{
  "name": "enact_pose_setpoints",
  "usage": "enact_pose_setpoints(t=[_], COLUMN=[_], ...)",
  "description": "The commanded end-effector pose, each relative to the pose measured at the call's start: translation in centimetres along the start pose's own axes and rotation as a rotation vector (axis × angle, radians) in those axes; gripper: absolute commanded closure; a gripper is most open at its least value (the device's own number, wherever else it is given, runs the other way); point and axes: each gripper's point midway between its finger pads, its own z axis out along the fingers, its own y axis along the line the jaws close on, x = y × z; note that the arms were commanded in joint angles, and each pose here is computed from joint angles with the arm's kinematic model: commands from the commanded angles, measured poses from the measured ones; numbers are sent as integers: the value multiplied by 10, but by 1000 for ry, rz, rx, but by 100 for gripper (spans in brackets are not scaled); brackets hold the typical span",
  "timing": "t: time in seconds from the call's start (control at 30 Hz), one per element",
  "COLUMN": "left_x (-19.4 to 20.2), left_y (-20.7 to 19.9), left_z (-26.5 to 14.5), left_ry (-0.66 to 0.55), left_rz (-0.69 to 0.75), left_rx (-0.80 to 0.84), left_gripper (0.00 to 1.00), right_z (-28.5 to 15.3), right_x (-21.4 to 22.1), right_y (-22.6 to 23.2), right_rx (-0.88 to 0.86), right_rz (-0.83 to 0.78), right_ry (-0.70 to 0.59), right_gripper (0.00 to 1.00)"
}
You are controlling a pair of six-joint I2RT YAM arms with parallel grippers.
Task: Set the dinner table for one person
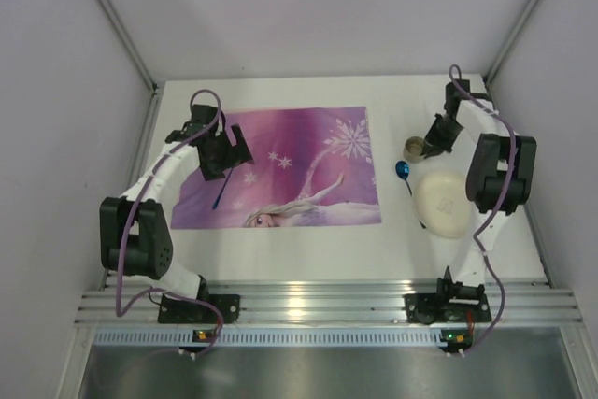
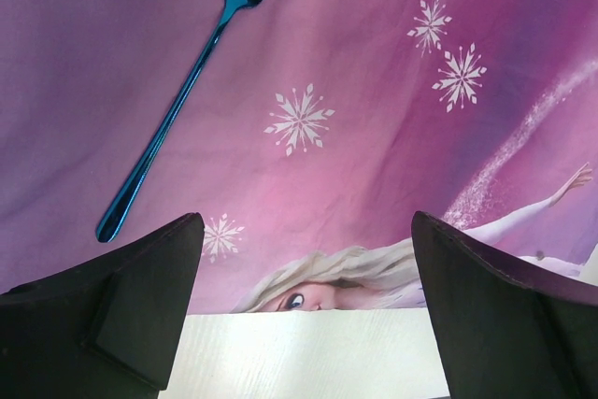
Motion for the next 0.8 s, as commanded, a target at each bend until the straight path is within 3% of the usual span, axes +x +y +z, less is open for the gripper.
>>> enact_pose_setpoints(t=[0.0, 0.13, 0.3, 0.43, 0.63, 0.73, 0.77], left_x=[-13, -15, -18, -16, -11, -9, -8], left_y=[-6, -7, -8, -8, -4, -1, 0], left_z=[-6, -6, -12, -19, -31, -36, -37], left_ry=[-36, -38, -45, -45, -54, -60, -59], left_rz=[19, 17, 18, 15, 18, 28, 30], left_rx=[7, 6, 6, 9, 0, -7, -8], left_gripper=[2, 2, 2, 2, 2, 2, 2], right_z=[-55, -86, -64, -38, 2, 11, 13], right_x=[-14, -5, 10, 14, 25, 31, 33], right_y=[54, 129, 197, 221, 223, 230, 231], right_rx=[-76, -170, -229, -215, -158, -176, -185], right_rz=[-108, -231, -283, -300, -286, -304, -307], right_ry=[-150, -212, -177, -152, -100, -88, -80], right_gripper=[100, 100, 100, 100, 99, 82, 66])
